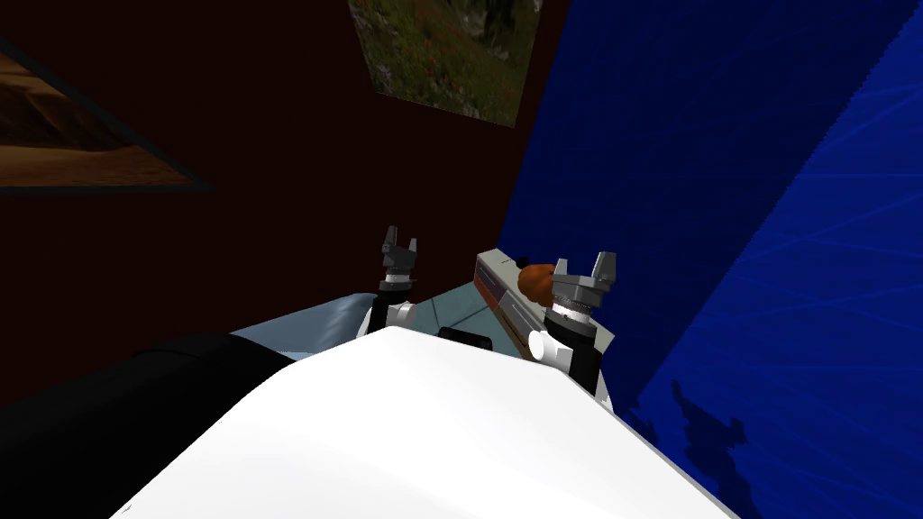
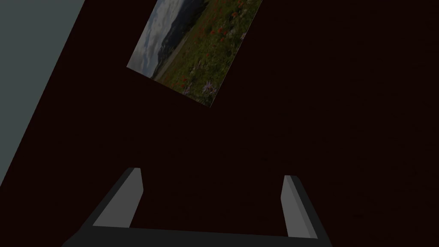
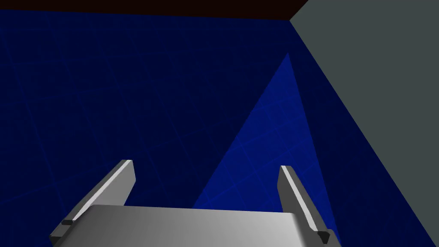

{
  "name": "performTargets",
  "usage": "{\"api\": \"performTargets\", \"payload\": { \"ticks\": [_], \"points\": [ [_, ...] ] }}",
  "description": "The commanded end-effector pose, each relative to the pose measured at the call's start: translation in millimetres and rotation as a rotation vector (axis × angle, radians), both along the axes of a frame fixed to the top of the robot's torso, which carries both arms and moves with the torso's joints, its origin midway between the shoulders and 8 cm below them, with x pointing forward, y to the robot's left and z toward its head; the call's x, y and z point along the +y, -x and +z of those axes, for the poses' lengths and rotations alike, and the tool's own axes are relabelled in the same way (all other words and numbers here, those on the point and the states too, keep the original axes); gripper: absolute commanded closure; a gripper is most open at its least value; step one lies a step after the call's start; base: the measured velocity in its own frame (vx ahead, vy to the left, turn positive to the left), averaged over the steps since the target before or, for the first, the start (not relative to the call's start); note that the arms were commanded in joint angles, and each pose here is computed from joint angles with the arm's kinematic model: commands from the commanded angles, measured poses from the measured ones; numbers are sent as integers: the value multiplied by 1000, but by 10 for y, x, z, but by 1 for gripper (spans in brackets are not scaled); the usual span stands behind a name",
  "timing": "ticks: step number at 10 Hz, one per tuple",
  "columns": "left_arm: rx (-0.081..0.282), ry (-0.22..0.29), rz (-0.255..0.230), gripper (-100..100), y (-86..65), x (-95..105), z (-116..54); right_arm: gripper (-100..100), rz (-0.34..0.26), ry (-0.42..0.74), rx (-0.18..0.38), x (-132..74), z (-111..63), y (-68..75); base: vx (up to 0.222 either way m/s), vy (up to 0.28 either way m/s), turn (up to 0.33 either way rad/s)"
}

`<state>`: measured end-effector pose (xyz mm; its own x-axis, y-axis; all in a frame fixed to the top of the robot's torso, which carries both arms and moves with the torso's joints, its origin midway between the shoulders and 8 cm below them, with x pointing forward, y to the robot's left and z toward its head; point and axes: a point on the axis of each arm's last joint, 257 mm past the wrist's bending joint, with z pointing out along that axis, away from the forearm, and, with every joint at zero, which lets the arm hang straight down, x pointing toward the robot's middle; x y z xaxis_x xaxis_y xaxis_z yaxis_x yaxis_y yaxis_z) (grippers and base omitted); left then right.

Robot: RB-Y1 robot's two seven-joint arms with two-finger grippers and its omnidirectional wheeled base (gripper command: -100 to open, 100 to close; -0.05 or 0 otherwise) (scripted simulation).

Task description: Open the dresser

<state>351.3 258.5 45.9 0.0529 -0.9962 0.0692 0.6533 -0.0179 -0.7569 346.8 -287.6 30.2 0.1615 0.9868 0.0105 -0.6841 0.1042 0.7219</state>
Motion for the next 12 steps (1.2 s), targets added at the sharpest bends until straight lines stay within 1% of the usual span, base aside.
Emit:
{"api": "performTargets", "payload": {
  "ticks": [1,9,10,12],
  "points": [
    [0,0,0,0,0,0,0,0,0,0,0,0,0,0,0,0,0],
    [0,0,0,0,1,0,2,0,0,0,0,0,2,1,0,0,0],
    [0,0,0,0,1,0,2,-100,2,82,45,97,-113,-83,44,3,42],
    [0,0,0,0,0,0,-1,-100,-5,184,106,205,-293,-188,96,-5,41]
  ]
}}
